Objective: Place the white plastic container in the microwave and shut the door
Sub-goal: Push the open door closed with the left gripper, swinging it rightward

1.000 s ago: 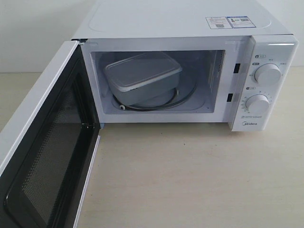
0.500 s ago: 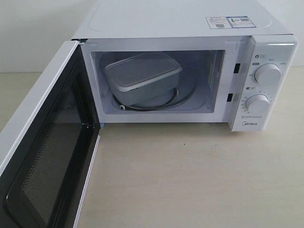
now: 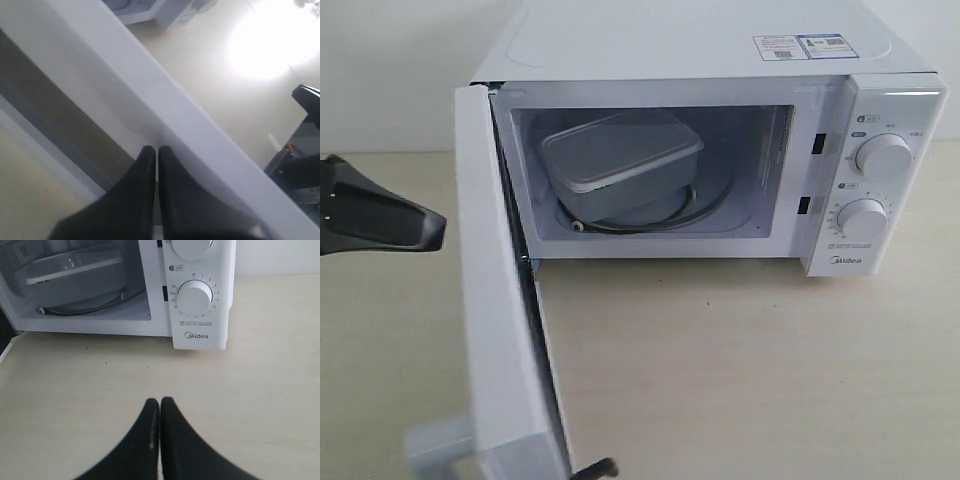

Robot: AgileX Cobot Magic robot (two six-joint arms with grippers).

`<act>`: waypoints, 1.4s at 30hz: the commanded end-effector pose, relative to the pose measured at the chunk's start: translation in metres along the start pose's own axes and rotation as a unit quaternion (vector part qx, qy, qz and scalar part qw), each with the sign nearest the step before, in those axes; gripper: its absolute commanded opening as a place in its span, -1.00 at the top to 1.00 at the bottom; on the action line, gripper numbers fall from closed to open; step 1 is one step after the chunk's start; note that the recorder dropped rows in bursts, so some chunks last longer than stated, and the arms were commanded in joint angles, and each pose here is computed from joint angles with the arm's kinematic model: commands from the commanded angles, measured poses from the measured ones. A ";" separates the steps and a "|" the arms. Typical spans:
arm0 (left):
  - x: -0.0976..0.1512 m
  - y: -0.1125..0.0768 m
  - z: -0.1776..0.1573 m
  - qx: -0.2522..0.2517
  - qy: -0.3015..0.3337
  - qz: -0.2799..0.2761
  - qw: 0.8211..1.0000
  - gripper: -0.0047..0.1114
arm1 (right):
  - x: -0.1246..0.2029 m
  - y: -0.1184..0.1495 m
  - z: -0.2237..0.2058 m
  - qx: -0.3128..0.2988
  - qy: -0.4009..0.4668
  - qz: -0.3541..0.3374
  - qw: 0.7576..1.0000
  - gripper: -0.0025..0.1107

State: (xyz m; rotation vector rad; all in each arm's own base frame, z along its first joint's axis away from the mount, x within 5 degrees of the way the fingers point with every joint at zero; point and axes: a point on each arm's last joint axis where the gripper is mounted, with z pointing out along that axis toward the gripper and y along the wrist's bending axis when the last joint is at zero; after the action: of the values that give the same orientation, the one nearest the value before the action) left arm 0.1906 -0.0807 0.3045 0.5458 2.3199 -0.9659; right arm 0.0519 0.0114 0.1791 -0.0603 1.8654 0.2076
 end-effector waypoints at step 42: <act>0.039 -0.039 0.001 -0.044 -0.227 0.128 0.964 0.84 | -0.090 0.007 -0.030 0.005 -0.215 -0.034 0.976 0.96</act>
State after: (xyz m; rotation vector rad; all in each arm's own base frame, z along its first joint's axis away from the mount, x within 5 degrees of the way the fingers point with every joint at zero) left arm 0.1531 -0.1104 0.2987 0.5573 1.8512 -0.7858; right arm 0.0498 0.0064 0.2525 -0.0140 1.3870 0.1972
